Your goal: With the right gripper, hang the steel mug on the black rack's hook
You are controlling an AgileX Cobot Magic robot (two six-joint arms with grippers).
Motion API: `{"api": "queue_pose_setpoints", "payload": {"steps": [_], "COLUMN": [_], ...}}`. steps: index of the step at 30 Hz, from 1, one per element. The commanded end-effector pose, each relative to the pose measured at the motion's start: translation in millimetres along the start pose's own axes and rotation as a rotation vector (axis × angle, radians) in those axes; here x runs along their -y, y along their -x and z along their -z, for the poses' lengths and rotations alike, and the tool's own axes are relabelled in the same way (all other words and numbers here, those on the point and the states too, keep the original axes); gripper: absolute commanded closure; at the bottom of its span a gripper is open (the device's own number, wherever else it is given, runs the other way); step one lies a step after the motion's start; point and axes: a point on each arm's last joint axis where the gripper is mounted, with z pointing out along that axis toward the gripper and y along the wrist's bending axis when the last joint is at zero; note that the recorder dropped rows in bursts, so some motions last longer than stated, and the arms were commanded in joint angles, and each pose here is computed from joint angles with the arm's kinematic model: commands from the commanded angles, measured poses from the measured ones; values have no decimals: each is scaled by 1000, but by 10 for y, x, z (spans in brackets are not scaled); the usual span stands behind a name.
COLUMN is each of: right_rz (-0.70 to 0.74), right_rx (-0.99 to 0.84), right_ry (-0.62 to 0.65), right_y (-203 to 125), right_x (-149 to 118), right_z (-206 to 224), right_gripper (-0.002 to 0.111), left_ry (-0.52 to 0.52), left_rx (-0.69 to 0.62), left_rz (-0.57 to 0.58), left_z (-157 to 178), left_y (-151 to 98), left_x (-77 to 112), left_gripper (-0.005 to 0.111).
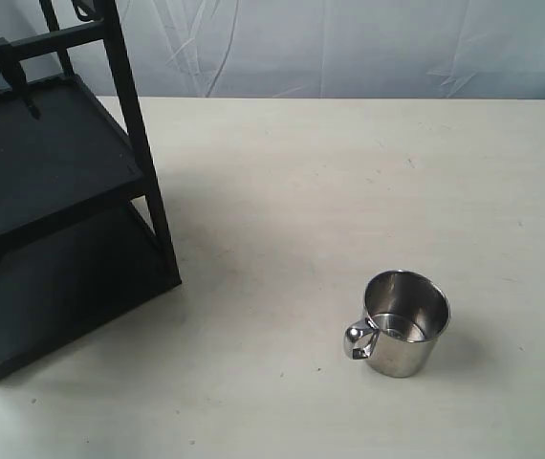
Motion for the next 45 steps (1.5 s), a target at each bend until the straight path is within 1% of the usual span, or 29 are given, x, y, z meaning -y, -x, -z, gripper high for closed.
{"api": "queue_pose_setpoints", "payload": {"steps": [1,4,8,9,12,15,16,19,21,23,24,25,27,29,32,36,37,39,41,43,45], "right_rz": [0,84,93,59,-142,-260,-330,-585,-672,-771,-768,-734,-597,-476,-262,-25,9,52,58,30,-31], "right_rx": [8,31,168,235,454,695,756,814,791,678,608,542,417,307,70,-255,-329,-509,-682,-830,-955], "right_ry": [-2,-22,-5,10,66,91,110,226,261,287,270,249,182,114,-5,-48,-54,-66,-82,-76,-16], "right_y": [-7,15,138,197,387,571,612,658,651,655,674,731,884,1103,1405,1718,1773,1799,1725,1592,1413], "right_x": [3,20,-1,-14,-28,4,19,28,25,-8,-32,-63,-119,-157,-188,-243,-251,-252,-237,-241,-293], "right_z": [-2,-1,11,23,92,211,248,295,281,249,233,233,228,218,48,-300,-377,-608,-868,-1082,-1298], "right_gripper": [109,109,109,109,109,109,109,109,109,109,109,109,109,109,109,109,109,109,109,109,109], "left_ry": [5,4,4,4,4,2,2,2,2,2,2,2,2,2,2,1,1,0,0,0,0], "left_rx": [16,16,16,16,16,17,17,17,17,17,17,17,17,17,17,17,17,18,18,18,18], "left_rz": [-7,-2,-2,-2,-2,5,5,7,7,7,7,7,8,8,8,11,11,15,15,15,15], "left_z": [4,4,4,4,4,4,4,4,4,4,4,4,4,4,4,4,4,4,4,4,4], "left_y": [13,13,13,13,13,14,14,14,14,14,14,14,14,14,14,15,15,15,15,15,15], "left_x": [-4,-3,-3,-3,-3,-2,-2,-2,-2,-2,-2,-2,-1,-1,-1,-1,-1,0,0,0,0], "left_gripper": [105,105,105,105,105,105,105,105,105,105,105,105,105,105,105,105,105,105,105,105,105]}}
